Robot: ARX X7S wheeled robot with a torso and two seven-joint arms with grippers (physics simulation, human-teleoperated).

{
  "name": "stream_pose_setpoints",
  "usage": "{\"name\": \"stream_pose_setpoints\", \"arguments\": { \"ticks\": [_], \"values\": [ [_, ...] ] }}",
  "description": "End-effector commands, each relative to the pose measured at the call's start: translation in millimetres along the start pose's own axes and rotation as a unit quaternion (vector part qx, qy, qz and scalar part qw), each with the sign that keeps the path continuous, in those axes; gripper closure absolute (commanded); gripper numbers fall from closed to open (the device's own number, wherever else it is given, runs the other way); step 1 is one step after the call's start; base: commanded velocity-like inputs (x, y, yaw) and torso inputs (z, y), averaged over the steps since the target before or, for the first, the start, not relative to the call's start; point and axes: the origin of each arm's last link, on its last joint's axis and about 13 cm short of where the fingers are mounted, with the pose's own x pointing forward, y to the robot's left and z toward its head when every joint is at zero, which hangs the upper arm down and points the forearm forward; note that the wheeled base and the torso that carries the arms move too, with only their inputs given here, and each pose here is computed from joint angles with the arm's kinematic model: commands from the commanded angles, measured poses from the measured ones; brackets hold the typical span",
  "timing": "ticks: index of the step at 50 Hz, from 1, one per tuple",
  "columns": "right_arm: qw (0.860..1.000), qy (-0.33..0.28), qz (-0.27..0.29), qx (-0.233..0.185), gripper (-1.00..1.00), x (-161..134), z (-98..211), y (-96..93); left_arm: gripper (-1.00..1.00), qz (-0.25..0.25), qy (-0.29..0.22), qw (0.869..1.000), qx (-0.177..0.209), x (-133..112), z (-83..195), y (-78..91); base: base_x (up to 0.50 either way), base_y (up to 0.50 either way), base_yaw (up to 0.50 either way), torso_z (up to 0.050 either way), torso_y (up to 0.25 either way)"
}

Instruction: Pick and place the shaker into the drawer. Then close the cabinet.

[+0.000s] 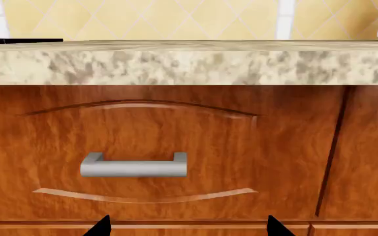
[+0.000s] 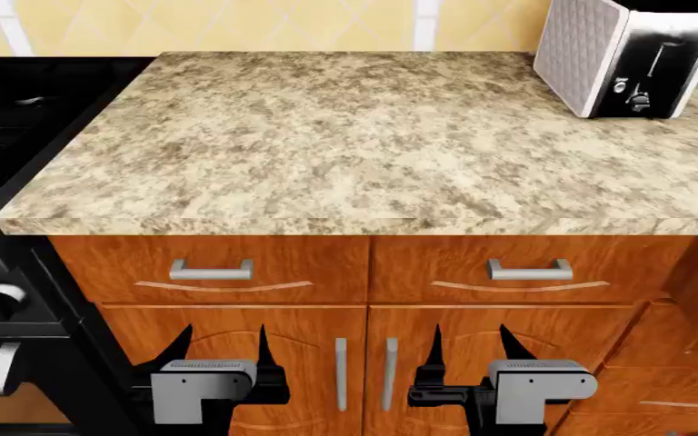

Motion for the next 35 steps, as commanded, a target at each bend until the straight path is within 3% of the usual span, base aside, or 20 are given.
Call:
{"name": "stream_pose_setpoints", "arguments": {
  "ticks": [1,6,35],
  "values": [
    [1.000,0.004,0.000,-0.001,-1.00,0.8,-0.7,0.0,-1.00,0.004,-0.001,1.000,-0.002,0.0,-0.2,-0.3,0.00,0.00,0.00,0.000,0.000],
    [1.000,0.014,-0.001,-0.003,-1.00,1.5,-4.1,-3.2,-1.00,0.000,0.002,1.000,0.011,1.7,-1.6,-4.0,0.00,0.45,0.00,0.000,0.000],
    [0.999,0.031,0.004,-0.010,-1.00,2.3,-6.9,-2.1,-1.00,-0.010,0.029,1.000,0.006,3.0,-5.6,-5.2,0.00,0.50,0.00,0.000,0.000]
  ]
}}
